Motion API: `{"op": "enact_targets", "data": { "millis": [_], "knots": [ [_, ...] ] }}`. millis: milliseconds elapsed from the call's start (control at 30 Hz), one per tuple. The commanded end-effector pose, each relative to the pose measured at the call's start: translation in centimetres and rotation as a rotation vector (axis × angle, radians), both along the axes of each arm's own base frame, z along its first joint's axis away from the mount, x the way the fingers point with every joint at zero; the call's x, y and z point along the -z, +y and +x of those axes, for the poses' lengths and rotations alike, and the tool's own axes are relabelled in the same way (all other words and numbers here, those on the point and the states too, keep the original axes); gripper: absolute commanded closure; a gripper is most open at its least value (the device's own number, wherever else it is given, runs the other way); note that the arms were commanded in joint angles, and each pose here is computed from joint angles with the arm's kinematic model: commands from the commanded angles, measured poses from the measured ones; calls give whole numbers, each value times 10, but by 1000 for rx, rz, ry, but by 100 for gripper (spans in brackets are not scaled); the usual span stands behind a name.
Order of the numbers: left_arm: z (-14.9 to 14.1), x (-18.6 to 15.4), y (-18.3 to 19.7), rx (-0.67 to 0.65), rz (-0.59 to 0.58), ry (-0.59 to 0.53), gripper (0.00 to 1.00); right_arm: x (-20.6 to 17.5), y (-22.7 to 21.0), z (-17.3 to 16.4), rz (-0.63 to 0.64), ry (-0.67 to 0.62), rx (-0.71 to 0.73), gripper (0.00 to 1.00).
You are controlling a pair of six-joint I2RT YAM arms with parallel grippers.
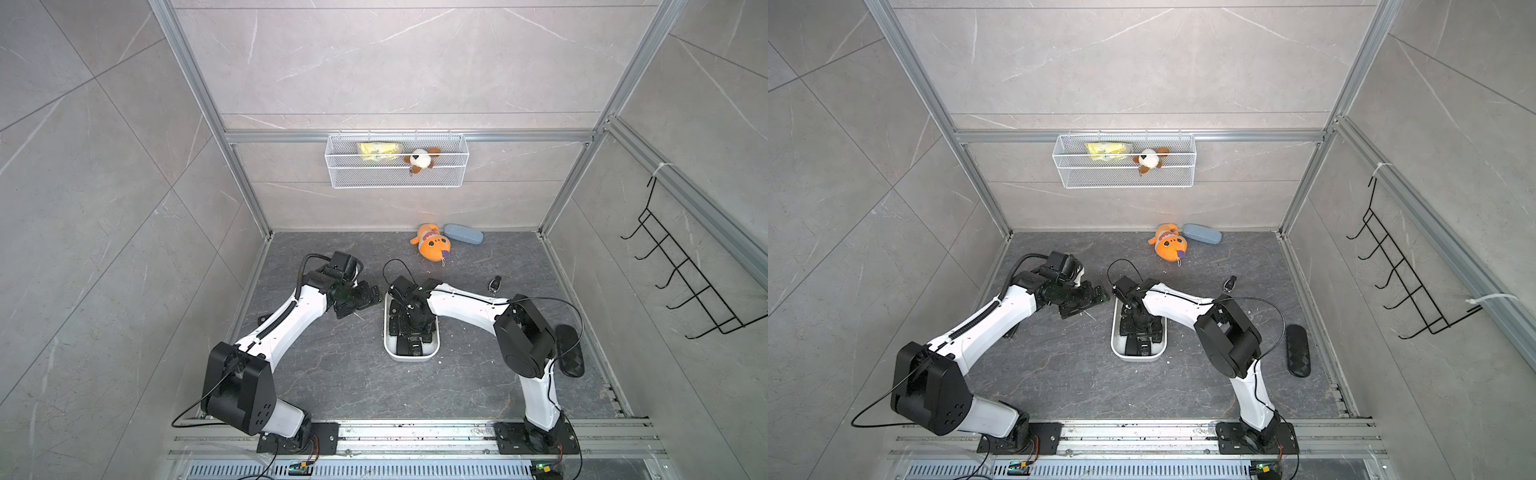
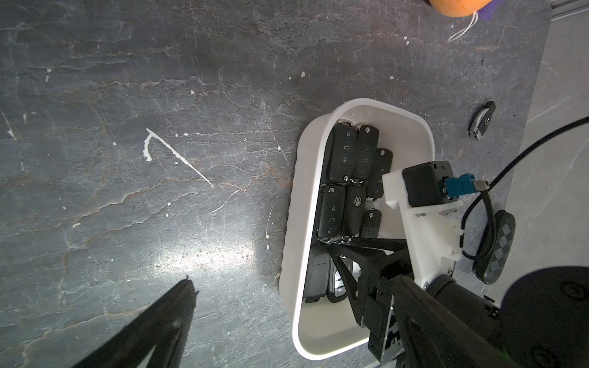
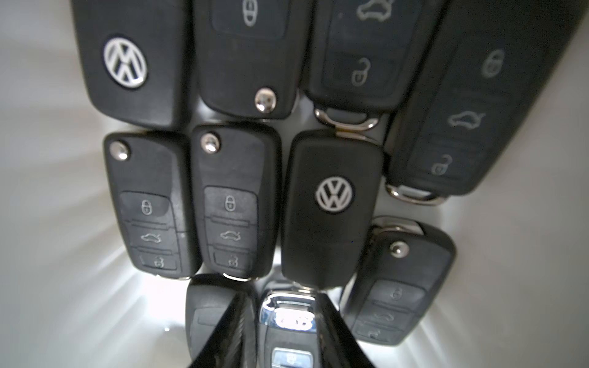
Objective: Place the car key into the storage box
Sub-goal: Place the car key in the storage box.
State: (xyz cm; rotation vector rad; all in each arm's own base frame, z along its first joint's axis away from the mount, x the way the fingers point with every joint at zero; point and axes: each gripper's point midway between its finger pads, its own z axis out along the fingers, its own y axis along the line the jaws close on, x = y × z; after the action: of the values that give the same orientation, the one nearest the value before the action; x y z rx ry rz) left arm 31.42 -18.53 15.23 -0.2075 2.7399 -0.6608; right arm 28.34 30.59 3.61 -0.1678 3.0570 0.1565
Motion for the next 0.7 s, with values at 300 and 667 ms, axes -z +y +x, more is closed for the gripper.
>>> {"op": "enact_targets", "data": {
  "millis": [300, 667],
  "knots": [
    [5, -13, 2, -5, -3, -37, 0, -64, -6, 8, 87, -166, 1, 44],
    [14, -16, 39, -101, 133, -68, 0, -123, 5, 17, 307, -395, -46, 0]
  ]
}}
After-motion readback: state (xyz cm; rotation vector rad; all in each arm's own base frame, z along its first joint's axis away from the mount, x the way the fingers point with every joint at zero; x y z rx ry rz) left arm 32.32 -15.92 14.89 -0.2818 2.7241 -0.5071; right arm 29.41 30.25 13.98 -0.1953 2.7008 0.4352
